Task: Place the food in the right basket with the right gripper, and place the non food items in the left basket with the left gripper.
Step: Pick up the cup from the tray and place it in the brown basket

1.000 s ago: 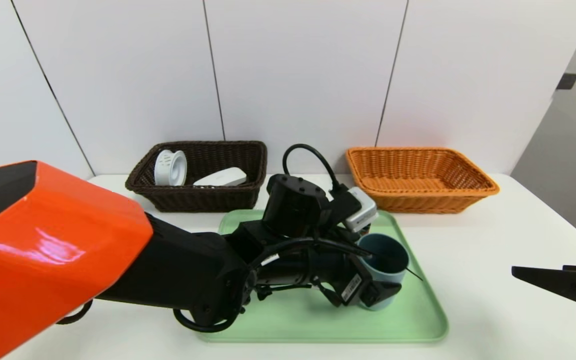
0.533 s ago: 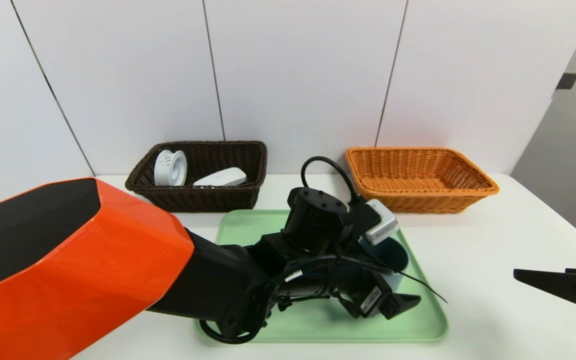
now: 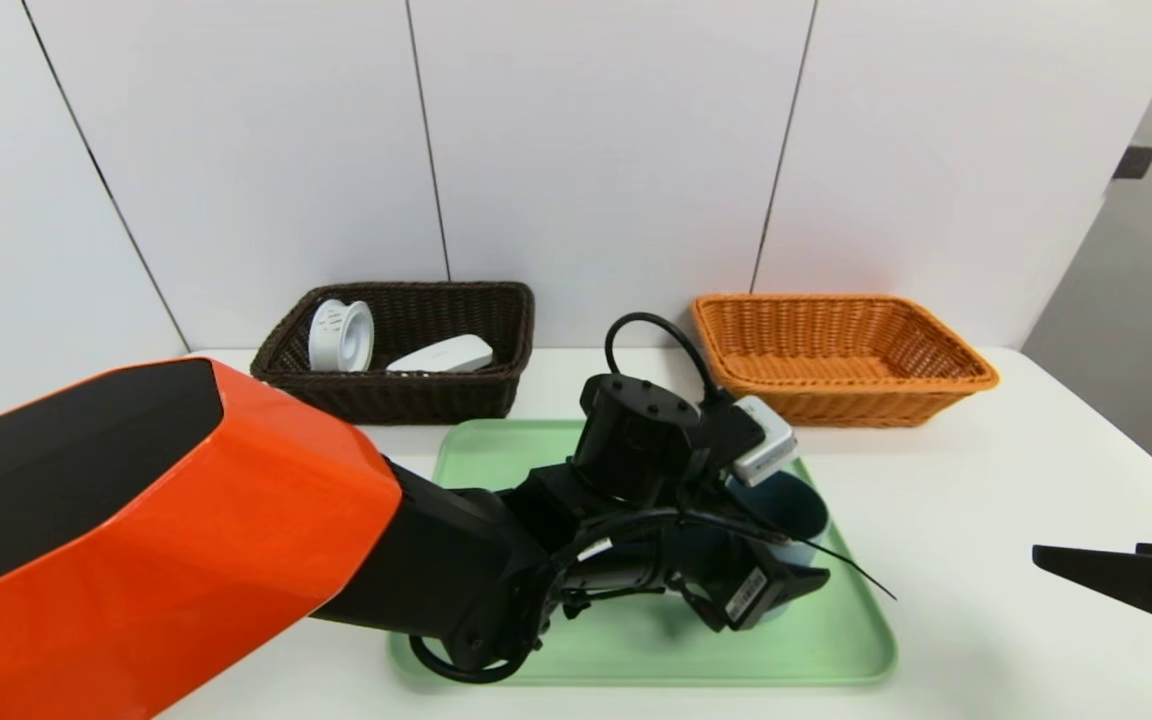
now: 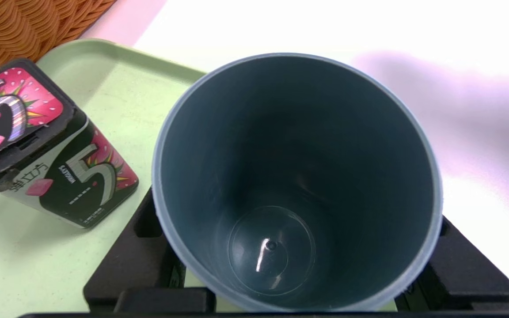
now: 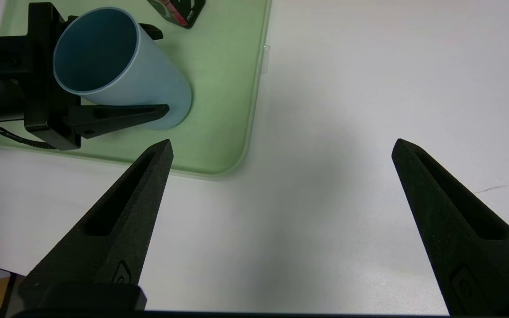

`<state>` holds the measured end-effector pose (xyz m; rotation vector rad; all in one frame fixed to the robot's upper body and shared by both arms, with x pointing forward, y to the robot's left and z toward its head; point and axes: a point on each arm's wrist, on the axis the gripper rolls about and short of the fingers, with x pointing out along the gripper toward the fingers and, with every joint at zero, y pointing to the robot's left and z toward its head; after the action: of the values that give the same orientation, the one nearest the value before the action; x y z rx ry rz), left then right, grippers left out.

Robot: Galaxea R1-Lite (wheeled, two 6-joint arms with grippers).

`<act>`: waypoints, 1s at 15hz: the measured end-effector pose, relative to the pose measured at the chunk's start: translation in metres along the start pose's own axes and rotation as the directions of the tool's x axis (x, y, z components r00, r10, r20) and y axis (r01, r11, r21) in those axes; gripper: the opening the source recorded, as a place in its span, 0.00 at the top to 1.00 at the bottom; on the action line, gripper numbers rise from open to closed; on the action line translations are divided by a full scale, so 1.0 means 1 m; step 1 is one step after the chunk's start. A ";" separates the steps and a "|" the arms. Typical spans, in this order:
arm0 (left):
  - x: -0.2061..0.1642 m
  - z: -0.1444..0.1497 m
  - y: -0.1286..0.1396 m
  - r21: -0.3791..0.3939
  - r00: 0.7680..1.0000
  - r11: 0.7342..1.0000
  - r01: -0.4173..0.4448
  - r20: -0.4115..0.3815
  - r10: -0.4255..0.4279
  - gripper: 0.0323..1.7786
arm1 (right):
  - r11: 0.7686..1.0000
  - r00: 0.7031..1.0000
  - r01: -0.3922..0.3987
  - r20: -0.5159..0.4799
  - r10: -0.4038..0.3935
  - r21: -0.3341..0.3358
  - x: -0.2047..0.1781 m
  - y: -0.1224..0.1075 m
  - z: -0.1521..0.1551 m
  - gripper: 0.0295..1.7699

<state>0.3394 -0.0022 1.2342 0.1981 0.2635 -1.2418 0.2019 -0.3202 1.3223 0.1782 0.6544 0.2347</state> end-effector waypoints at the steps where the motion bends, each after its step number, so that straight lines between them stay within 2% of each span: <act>1: -0.001 0.002 -0.001 -0.002 1.000 1.000 -0.002 0.005 0.002 0.35 | 1.000 1.000 -0.001 0.002 0.001 0.000 -0.001 0.000 0.000 0.03; 4: -0.012 0.017 -0.001 -0.004 0.999 0.999 -0.037 0.037 0.037 0.35 | 1.000 1.000 0.002 0.008 -0.002 0.001 -0.003 0.000 -0.001 0.03; 7: -0.028 0.046 0.011 -0.005 0.976 0.980 -0.197 0.091 0.197 0.35 | 1.000 1.000 0.002 0.014 -0.002 0.001 -0.005 0.000 -0.003 0.03; 10: -0.052 0.079 0.044 -0.036 0.917 0.928 -0.371 0.140 0.372 0.35 | 1.000 1.000 0.000 0.019 0.000 0.000 -0.006 0.000 -0.003 0.03; 12: -0.074 0.099 0.072 -0.066 0.867 0.881 -0.468 0.161 0.472 0.35 | 1.000 1.000 0.000 0.021 0.000 -0.001 -0.007 0.000 -0.004 0.03; 15: -0.109 0.107 0.116 -0.111 0.795 0.805 -0.583 0.124 0.593 0.35 | 1.000 1.000 -0.001 0.019 0.001 0.000 -0.007 0.000 -0.006 0.03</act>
<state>0.4268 0.1015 1.3696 0.1112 0.0936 -0.6153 0.1930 -0.3217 1.3219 0.1802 0.6355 0.2338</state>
